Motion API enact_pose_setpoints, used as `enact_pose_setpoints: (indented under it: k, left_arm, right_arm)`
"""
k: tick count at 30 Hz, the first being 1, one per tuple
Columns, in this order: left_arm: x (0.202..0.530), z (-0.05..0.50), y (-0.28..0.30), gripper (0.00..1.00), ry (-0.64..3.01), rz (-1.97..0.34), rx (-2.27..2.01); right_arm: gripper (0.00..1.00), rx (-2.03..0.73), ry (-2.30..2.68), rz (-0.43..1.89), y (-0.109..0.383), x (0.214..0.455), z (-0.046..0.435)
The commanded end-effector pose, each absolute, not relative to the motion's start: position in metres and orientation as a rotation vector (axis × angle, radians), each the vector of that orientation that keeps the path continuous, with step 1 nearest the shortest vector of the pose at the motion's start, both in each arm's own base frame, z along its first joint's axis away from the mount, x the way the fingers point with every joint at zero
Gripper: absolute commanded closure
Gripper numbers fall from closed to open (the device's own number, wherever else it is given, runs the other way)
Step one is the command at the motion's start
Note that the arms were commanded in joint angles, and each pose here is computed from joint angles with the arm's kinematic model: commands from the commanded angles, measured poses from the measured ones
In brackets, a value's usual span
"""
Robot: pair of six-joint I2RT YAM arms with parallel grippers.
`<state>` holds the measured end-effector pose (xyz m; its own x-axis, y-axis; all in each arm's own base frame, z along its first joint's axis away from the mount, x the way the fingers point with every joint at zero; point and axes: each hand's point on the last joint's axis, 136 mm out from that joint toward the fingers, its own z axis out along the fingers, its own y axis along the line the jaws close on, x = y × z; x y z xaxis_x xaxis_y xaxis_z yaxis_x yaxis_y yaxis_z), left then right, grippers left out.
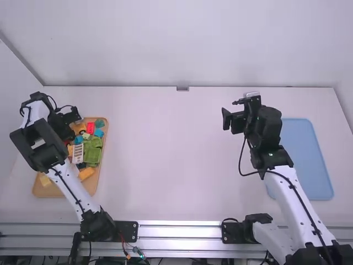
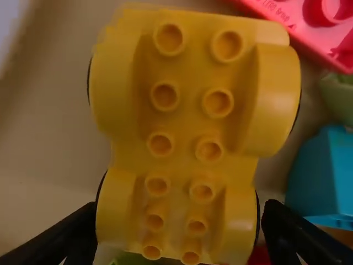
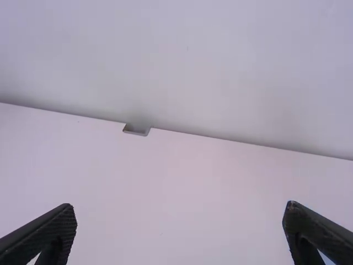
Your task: Assemble lego blocks to make yellow taxi
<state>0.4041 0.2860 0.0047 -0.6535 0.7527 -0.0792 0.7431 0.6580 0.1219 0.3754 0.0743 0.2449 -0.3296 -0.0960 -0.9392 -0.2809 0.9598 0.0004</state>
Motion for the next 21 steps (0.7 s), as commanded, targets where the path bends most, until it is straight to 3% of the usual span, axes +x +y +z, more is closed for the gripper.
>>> enact_pose_setpoints:
  k: [1, 6, 8, 10, 14, 16, 21]
  left_arm:
    - [0.403, -0.009, 0.274, 0.26, 2.726, 0.037, 1.268]
    - [0.399, -0.017, 0.275, 0.26, 2.743, 0.050, 1.276]
    - [0.399, -0.024, 0.275, 0.31, 2.738, 0.056, 1.278]
    - [0.397, -0.028, 0.274, 0.38, 2.732, 0.056, 1.295]
    - [0.400, -0.027, 0.274, 0.66, 2.726, 0.065, 1.288]
    - [0.401, -0.019, 0.276, 0.72, 2.735, 0.060, 1.268]
    - [0.413, 0.012, 0.276, 0.67, 2.796, 0.067, 1.085]
  right_arm:
    - [0.01, -0.274, 1.879, 0.195, 0.075, 0.380, 0.258]
    - [0.01, -0.279, 1.879, 0.199, 0.077, 0.379, 0.258]
    - [0.01, -0.282, 1.877, 0.200, 0.079, 0.379, 0.259]
    - [0.01, -0.281, 1.874, 0.199, 0.079, 0.379, 0.259]
    - [0.01, -0.279, 1.874, 0.199, 0.078, 0.379, 0.260]
    - [0.01, -0.279, 1.874, 0.199, 0.078, 0.379, 0.259]
    - [0.01, -0.278, 1.873, 0.197, 0.077, 0.379, 0.260]
